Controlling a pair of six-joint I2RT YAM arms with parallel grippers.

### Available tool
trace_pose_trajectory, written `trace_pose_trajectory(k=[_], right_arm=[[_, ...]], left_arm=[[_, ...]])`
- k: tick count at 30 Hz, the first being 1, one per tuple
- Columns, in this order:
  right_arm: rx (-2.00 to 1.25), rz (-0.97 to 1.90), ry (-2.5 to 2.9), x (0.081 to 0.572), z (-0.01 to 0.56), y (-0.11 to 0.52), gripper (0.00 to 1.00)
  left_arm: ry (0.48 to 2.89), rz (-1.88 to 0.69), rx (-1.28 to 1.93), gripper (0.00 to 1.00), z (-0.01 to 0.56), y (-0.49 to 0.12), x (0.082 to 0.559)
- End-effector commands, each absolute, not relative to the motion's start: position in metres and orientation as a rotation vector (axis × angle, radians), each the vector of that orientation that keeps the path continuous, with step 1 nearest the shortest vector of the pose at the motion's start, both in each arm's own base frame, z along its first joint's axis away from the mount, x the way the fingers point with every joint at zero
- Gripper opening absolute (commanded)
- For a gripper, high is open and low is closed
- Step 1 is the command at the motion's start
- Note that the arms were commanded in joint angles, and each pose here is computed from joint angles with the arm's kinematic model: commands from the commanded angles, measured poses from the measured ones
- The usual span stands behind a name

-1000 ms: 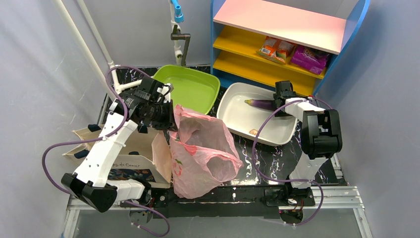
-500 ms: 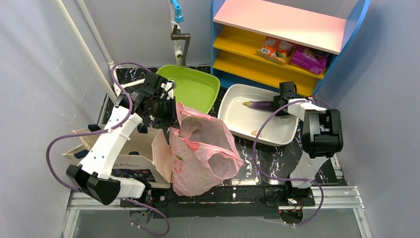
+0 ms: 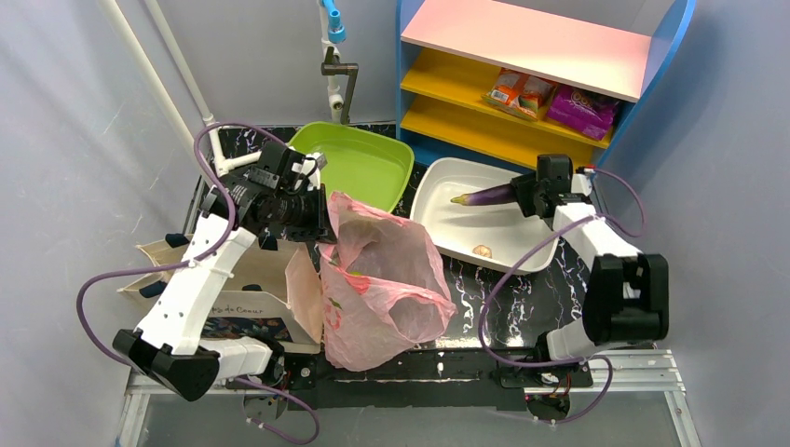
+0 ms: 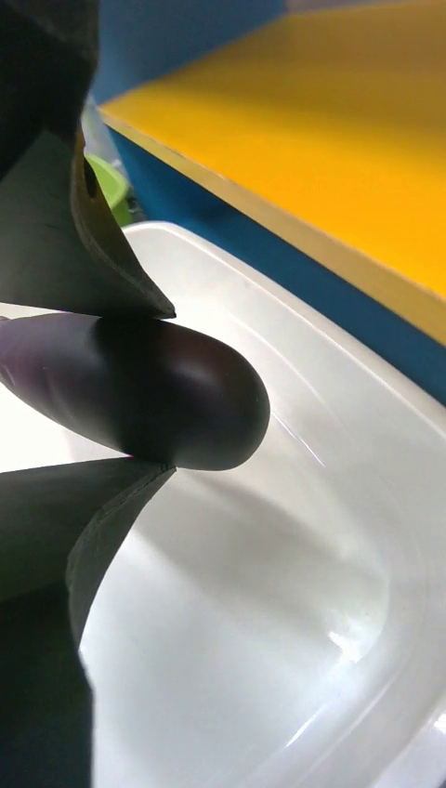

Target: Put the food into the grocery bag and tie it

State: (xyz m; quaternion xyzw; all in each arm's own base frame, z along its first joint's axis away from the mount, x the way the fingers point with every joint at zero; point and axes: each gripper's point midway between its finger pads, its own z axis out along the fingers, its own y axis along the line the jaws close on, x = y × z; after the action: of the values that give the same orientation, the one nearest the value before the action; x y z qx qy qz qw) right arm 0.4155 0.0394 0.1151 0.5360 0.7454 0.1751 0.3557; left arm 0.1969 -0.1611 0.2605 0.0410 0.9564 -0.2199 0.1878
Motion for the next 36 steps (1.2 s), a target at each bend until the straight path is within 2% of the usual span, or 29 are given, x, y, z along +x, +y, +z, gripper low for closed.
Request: trace_pose_trajectory(k=[1,12,24,28,31,36], right_arm=[[1.261,0.525,1.934,0.396,0.142,0.047,0.14],[0.891,0.702,1.905,0.342,0.215,0.072,0.11],[0.308,0.827,1.694,0.281,0.365,0.102,0.09],[0.157,0.879,1.651,0.258,0.396,0.117,0.09],[-0.097,0.959,1.597,0.223,0.428,0.154,0.09],[-0.413,1.125,1.513,0.172,0.448,0.229,0.10]], left_arm=[[2.655,-0.691,0.131,0.00,0.267,-0.163,0.185],[2.632,-0.776,0.126,0.00,0.268,-0.168,0.174],[2.630,-0.821,0.096,0.00,0.268,-0.169,0.165],[2.631,-0.847,0.086,0.00,0.268,-0.171,0.163],[2.619,-0.875,0.072,0.00,0.272,-0.173,0.160],[2.611,-0.898,0.063,0.00,0.274,-0.171,0.150]])
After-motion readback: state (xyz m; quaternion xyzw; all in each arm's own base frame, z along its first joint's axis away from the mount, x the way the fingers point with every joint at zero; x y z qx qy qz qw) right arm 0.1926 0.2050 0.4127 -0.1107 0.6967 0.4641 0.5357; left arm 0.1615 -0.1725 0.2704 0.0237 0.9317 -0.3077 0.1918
